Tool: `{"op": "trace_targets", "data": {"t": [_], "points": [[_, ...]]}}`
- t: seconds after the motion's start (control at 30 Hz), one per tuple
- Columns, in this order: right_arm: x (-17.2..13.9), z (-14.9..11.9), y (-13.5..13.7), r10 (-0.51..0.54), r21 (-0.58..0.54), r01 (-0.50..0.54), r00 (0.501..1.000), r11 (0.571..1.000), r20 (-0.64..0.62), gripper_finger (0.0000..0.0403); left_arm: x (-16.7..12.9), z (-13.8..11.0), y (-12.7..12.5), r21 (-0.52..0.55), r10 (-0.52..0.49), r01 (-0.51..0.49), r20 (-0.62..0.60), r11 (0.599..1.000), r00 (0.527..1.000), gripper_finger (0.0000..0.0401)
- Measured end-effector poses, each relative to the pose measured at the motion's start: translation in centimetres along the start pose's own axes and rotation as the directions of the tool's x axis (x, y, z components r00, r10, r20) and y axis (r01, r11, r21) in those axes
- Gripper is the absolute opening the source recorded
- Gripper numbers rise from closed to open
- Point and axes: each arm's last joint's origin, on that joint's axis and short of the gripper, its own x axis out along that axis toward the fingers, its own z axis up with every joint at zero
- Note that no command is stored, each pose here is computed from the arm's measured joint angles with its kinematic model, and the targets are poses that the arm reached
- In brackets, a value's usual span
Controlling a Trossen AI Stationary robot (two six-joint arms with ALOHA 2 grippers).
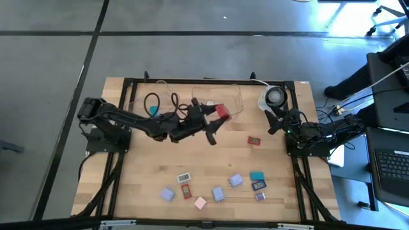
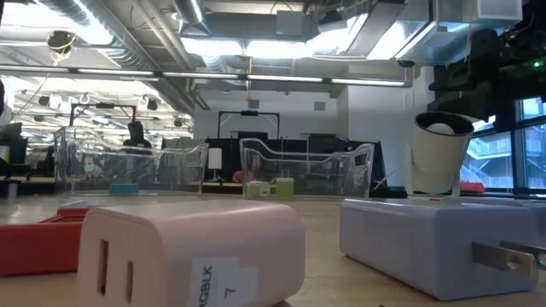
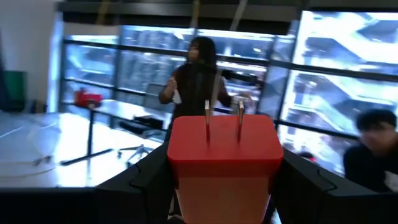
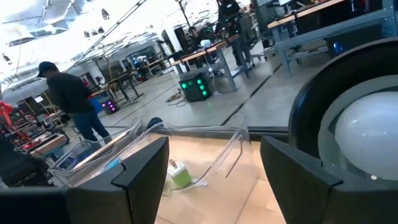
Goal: Pick & Place Office items
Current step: Put the red charger adapter into the right transparent bin
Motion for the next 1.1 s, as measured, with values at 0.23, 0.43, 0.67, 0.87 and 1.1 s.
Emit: {"op": "trace_targets", "data": {"t": [0.23,0.43,0.67,0.87,1.1], "points": [[0.0,0.0,0.0,0.014,0.004,-0.014,1.000,1.000,-0.004,0.0258,0.9,-1.1,0.7,-0.002,0.060,-0.060,0.017,0.998,0.998,0.0211],[0.0,0.0,0.1,0.017,0.006,-0.017,1.000,1.000,-0.005,0.0258,1.8,-1.7,2.1,-0.011,0.113,-0.113,0.005,0.994,0.994,0.0211],[0.0,0.0,0.1,0.017,0.006,-0.017,1.000,1.000,-0.005,0.0258,3.1,-2.5,4.6,0.038,0.199,-0.197,-0.044,0.980,0.979,0.0211],[0.0,0.0,0.1,0.017,0.057,-0.016,1.000,0.998,-0.005,0.0258,4.3,-3.4,8.0,0.081,0.206,-0.196,-0.152,0.977,0.967,0.0211],[0.0,0.1,0.0,-0.007,0.085,0.007,1.000,0.996,0.006,0.0258,5.7,-6.2,12.9,0.036,0.244,-0.246,-0.332,0.969,0.911,0.0212]]}}
